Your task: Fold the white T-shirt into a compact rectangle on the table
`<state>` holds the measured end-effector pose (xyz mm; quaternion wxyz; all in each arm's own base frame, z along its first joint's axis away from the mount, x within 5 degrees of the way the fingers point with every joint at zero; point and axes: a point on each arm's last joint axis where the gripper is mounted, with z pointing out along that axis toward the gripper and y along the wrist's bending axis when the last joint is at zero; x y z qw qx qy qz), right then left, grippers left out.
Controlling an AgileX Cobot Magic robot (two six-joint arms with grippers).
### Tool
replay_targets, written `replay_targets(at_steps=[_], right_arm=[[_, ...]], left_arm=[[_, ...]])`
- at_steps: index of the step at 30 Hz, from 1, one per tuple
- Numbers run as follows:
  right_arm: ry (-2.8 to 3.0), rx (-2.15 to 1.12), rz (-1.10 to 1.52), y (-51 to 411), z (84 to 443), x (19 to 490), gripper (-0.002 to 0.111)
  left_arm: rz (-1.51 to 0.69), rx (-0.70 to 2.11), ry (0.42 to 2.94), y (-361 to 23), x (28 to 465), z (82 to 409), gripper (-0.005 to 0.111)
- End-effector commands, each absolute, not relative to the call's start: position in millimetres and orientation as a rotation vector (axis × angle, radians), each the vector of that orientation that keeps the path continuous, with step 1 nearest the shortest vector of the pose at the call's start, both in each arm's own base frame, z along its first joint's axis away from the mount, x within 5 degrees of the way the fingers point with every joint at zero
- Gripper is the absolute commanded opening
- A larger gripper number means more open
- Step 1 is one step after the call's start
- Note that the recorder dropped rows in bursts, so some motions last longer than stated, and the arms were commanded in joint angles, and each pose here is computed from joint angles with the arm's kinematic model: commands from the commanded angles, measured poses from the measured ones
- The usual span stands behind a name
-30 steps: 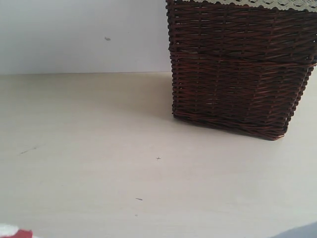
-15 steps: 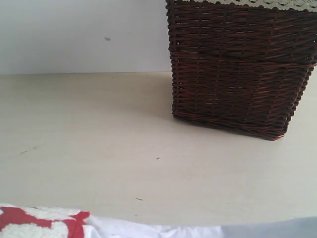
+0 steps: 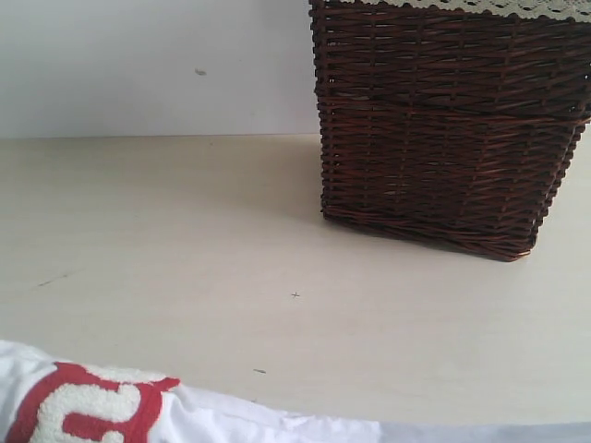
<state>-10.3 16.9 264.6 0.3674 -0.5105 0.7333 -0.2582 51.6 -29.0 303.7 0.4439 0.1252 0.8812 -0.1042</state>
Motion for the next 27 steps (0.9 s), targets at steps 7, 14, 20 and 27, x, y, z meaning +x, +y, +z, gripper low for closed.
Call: replay_targets(at_steps=[7,14,20,27], right_arm=[[1.629,-1.078,-0.726,21.7,289.5,3.3,0.0],[1.576,-0.935,-0.776,12.0,309.1,30.4,0.0],[1.723,-0.806,-0.639,0.7,309.7,73.5,0.0],[1.933,-0.849,-0.539,-11.0,287.9,121.6,0.0]], left_arm=[[-0.314,0.198,2.257,-21.4,104.4,296.4,0.0],[-0.304,0.182,2.332,-15.3,134.6,282.9,0.0],[-0.258,0.099,2.295,-7.7,158.5,277.6,0.0],[-0.242,0.174,2.352,-6.6,167.9,266.9,0.0]])
